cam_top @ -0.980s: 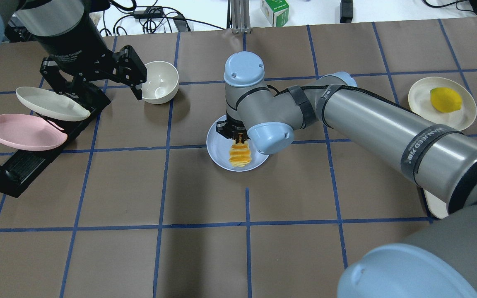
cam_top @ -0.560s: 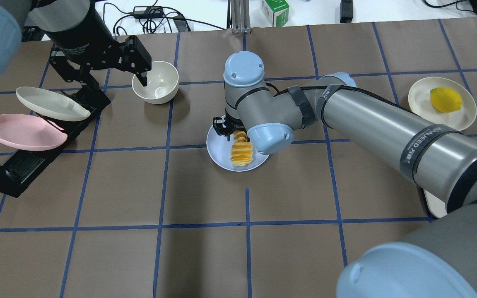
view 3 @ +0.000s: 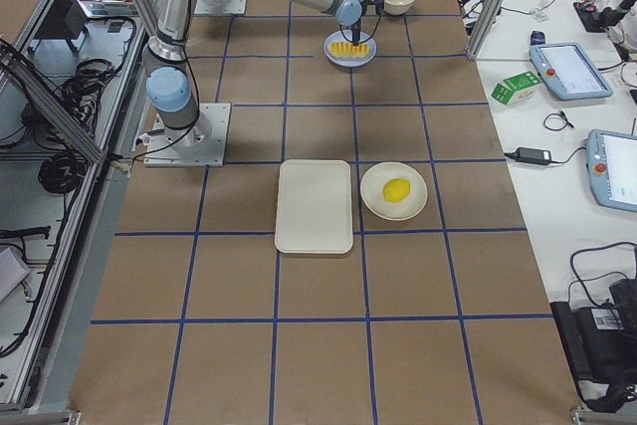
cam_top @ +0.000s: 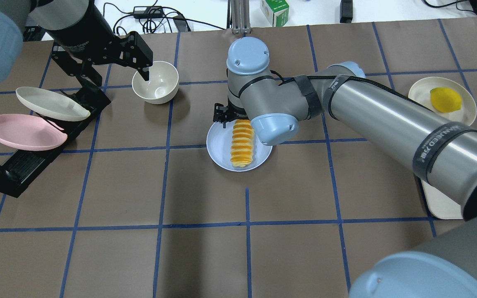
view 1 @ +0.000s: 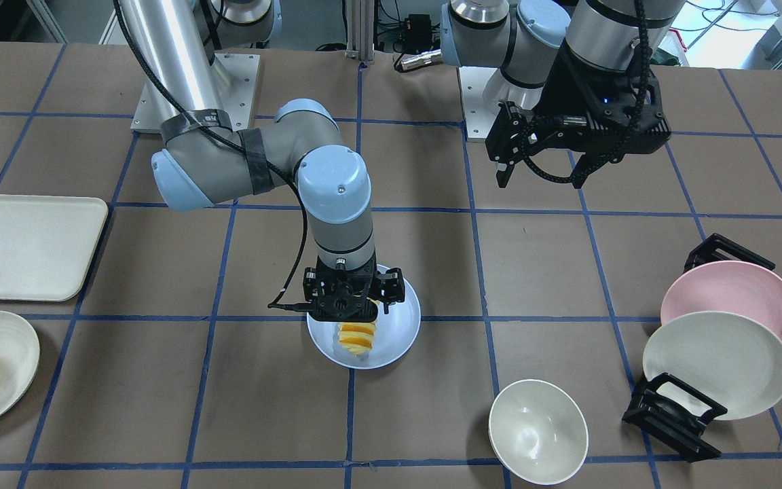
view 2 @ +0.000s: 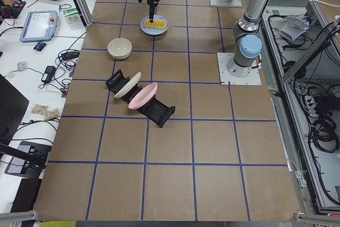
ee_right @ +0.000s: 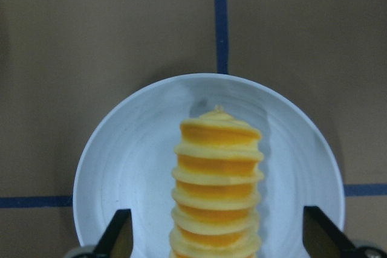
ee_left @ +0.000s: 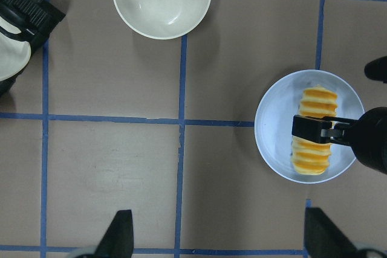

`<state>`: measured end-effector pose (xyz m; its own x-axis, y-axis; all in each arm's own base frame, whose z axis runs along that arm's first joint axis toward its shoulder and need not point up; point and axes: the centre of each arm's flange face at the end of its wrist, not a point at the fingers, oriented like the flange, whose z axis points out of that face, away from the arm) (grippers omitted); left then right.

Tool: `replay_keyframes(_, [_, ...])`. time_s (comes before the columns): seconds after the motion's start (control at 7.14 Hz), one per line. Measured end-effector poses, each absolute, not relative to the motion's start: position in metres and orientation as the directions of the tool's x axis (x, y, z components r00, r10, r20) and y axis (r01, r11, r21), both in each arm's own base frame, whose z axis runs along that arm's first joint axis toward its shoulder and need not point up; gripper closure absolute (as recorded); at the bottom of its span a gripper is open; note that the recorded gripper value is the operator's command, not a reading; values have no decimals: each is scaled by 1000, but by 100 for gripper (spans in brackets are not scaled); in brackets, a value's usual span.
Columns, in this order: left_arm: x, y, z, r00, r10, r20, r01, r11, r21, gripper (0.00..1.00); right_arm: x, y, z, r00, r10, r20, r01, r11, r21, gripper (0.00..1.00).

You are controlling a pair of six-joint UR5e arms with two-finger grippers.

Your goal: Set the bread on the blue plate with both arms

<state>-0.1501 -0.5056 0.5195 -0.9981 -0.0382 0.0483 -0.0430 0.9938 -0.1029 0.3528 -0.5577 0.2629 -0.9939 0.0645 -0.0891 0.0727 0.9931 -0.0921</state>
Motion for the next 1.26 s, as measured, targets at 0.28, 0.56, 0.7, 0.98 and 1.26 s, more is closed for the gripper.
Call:
replay_keyframes(0.28, [-150,-504,515,-999,-24,45,-28,995,-95,0,280,-569,320,-990,123,-74,128,989,-70,0])
replay_keyframes(0.56, [-149,-505,512,-999,-10,43,-14,996,-90,0,206,-557,383,-981,186,-61,189,981,-46,0])
replay_keyframes(0.7, [-149,-504,513,-999,-9,43,-13,996,-91,0,187,-538,414,-977,206,-53,208,977,-36,0])
replay_keyframes(0.98, [-149,-503,514,-999,-8,45,-12,996,-92,0,159,-495,467,-969,243,-41,244,970,-7,0])
replay_keyframes(1.26, [-149,-503,514,-999,-7,46,-12,996,-92,0,135,-478,481,-967,252,-38,251,968,21,0])
